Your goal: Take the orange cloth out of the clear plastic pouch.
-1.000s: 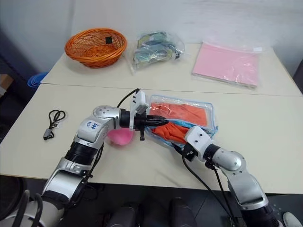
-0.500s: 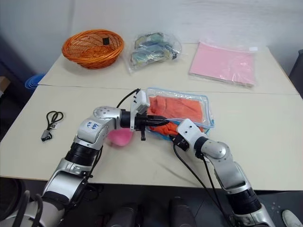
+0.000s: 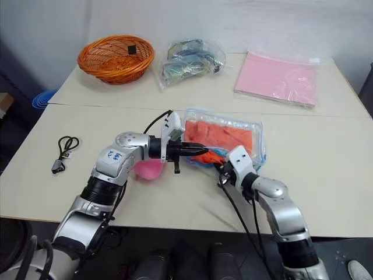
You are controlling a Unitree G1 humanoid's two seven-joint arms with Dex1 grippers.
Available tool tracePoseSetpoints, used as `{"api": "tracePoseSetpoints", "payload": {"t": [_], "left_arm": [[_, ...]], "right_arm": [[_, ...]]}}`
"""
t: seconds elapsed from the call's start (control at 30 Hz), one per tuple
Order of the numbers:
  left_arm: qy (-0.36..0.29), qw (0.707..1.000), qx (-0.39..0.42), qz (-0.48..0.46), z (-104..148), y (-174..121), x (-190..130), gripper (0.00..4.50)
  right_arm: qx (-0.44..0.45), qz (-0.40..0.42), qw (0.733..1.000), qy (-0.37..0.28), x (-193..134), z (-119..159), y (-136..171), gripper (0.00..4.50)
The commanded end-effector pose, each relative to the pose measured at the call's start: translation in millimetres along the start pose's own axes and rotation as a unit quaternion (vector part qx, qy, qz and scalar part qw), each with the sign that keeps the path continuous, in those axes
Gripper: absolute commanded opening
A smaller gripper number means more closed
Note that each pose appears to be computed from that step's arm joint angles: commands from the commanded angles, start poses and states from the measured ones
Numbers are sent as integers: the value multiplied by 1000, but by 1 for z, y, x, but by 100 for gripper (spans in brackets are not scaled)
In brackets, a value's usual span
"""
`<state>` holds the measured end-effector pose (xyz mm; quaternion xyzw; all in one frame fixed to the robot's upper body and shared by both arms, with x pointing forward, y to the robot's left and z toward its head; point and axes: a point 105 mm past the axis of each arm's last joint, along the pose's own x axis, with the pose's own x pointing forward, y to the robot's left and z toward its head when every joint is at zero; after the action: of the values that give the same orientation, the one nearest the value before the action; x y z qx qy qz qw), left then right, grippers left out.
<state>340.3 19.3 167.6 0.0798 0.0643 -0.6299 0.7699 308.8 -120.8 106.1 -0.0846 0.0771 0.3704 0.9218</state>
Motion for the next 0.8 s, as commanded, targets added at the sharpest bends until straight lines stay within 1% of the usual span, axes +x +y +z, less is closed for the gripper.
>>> {"api": "tracePoseSetpoints", "payload": {"t": [0.03, 0.13, 0.2, 0.37, 0.43, 0.5, 0.53, 0.6, 0.7, 0.73, 0.8], "left_arm": [[-12, 1000, 10, 8, 10, 4, 0, 0], [-13, 1000, 8, 8, 9, 4, 0, 0], [-13, 1000, 8, 8, 9, 5, 1, 0], [-9, 1000, 11, 9, 6, 6, 1, 0], [-5, 1000, 12, 8, 4, 6, 0, 0], [-1, 1000, 15, 7, 1, 6, 0, 0], [1, 1000, 17, 7, 0, 6, -1, 0], [3, 1000, 17, 13, -1, 8, -2, 0], [4, 1000, 9, 25, -3, 12, -5, 0], [5, 1000, 8, 27, -4, 13, -5, 0], [2, 999, -7, 36, -5, 15, -6, 0]], "right_arm": [[31, 47, 996, -66, -19, 31, 7, 3], [61, 60, 995, -58, -31, 29, 5, 3], [88, 75, 991, -68, -39, 32, 7, 3], [113, 110, 983, -91, -55, 36, 14, 3], [75, 78, 989, -100, -53, 38, 4, 3], [65, 73, 989, -113, -51, 45, 4, 3], [54, 91, 987, -123, -52, 49, 12, 3], [30, 128, 984, -122, -57, 51, 26, 3], [-66, 155, 980, -110, -68, 46, 37, 3], [-81, 161, 978, -110, -70, 45, 40, 3], [-81, 191, 971, -118, -76, 45, 49, 3]]}}
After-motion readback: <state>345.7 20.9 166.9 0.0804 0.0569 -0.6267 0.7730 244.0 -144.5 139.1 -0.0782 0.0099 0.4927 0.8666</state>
